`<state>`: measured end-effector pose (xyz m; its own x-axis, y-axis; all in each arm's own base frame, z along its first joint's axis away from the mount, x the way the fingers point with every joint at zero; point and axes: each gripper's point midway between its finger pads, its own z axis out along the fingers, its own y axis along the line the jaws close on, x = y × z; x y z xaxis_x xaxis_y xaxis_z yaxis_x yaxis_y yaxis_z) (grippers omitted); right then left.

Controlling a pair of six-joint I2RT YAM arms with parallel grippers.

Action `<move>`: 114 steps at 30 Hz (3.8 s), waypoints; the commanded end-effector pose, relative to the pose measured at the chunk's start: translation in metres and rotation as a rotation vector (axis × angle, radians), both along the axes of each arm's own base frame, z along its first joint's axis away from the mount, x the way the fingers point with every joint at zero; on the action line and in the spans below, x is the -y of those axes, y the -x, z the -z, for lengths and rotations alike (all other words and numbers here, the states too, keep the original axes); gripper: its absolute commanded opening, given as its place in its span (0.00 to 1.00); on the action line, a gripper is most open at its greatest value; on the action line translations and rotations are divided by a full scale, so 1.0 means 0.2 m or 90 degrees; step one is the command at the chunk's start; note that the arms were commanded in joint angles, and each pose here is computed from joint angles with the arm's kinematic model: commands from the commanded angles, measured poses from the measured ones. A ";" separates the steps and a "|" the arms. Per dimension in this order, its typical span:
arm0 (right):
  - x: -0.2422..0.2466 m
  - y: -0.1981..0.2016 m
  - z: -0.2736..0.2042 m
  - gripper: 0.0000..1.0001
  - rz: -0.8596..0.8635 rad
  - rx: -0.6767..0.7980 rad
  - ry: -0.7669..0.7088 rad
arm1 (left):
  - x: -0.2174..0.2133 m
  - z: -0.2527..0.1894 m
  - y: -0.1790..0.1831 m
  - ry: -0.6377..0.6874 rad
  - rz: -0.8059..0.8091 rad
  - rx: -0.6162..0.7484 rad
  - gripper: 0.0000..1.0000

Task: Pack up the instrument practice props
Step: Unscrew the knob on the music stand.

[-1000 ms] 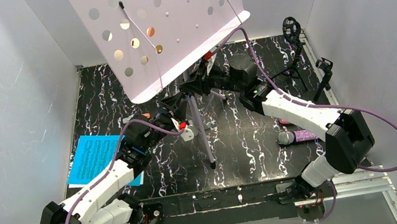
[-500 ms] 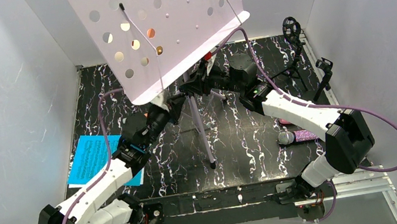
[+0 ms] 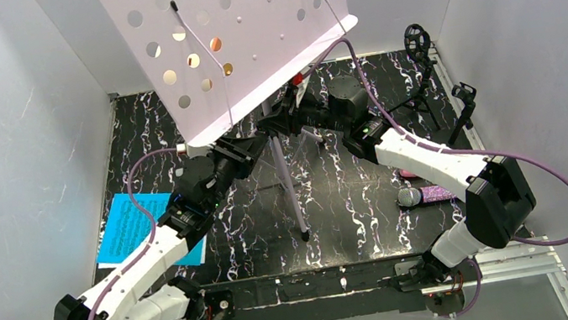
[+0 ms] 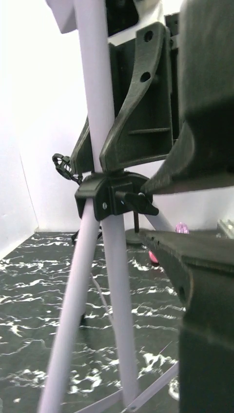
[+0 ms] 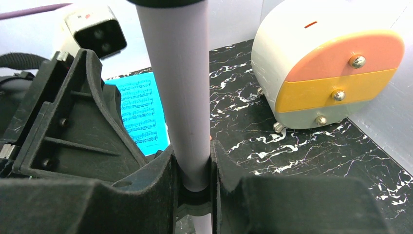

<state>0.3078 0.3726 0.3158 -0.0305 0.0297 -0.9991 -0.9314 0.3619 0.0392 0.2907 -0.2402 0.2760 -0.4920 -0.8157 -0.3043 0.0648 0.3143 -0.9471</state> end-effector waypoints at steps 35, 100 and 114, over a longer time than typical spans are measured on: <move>0.02 -0.07 0.11 0.01 0.036 -0.091 0.017 | -0.01 -0.08 0.08 -1.131 0.196 1.065 0.61; 0.03 -0.06 0.09 0.01 0.041 -0.087 0.016 | -0.11 -0.13 -0.09 -0.395 -0.043 0.286 0.00; 0.03 -0.06 0.09 0.01 0.037 -0.088 0.015 | -0.19 -0.05 -0.04 -0.040 -0.156 -0.037 0.13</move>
